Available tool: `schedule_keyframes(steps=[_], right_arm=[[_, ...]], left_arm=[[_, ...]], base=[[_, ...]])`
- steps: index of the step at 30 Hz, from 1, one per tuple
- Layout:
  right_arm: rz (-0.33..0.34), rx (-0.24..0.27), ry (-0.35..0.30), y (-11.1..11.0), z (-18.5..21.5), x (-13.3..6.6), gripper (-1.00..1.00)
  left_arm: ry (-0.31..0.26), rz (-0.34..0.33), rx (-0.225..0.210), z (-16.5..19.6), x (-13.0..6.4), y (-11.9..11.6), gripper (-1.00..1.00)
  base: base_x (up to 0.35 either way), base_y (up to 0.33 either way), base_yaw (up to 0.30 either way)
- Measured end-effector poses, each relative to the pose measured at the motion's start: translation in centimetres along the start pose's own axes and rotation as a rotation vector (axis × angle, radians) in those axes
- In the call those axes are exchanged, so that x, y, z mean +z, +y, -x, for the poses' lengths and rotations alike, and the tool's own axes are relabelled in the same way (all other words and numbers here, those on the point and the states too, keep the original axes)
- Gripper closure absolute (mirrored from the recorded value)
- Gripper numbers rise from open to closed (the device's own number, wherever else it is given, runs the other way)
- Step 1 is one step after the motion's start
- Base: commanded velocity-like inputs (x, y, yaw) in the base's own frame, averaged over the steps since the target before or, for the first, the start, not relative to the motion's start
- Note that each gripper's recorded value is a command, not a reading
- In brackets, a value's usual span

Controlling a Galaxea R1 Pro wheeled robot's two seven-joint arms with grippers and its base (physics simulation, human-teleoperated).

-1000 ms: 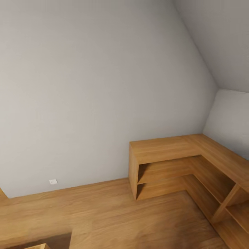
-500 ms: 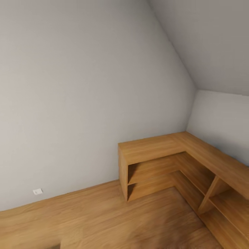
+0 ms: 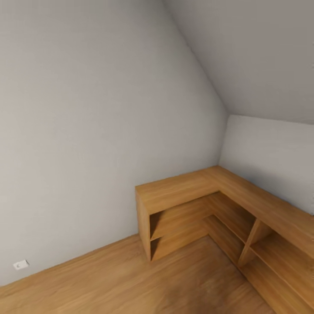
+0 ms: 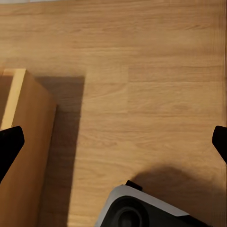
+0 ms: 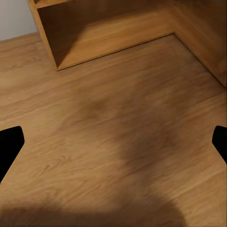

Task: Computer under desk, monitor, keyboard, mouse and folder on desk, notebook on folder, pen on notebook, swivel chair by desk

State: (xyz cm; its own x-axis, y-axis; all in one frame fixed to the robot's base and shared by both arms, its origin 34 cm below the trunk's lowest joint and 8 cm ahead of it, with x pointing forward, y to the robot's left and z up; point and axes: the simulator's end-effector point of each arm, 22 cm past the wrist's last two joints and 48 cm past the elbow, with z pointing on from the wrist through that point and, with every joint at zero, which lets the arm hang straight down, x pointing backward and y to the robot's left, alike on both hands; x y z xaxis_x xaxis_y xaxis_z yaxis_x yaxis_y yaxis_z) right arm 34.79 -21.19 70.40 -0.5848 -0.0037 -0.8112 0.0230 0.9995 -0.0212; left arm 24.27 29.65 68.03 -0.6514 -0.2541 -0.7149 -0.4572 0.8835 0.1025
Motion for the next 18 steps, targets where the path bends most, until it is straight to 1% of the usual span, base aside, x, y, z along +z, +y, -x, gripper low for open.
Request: schedule_keyframes(steps=[10, 12, 18], right_arm=[[0.004, 0.001, -0.009, 0.09, 0.34, 0.09, -1.00], [0.003, 0.001, -0.011, 0.08, 0.40, 0.11, -1.00], [0.003, 0.002, -0.012, 0.15, 0.44, 0.12, -1.00]], left_arm=[[-0.008, -0.002, -0.004, 0.28, 0.09, -0.13, -1.00], [-0.009, -0.003, -0.004, 0.32, 0.10, -0.16, -1.00], [-0.011, -0.003, -0.004, 0.36, 0.13, -0.13, -1.00]], base=[[0.314, 0.093, -0.241], [0.318, 0.070, -0.119], [0.295, 0.014, -0.037]])
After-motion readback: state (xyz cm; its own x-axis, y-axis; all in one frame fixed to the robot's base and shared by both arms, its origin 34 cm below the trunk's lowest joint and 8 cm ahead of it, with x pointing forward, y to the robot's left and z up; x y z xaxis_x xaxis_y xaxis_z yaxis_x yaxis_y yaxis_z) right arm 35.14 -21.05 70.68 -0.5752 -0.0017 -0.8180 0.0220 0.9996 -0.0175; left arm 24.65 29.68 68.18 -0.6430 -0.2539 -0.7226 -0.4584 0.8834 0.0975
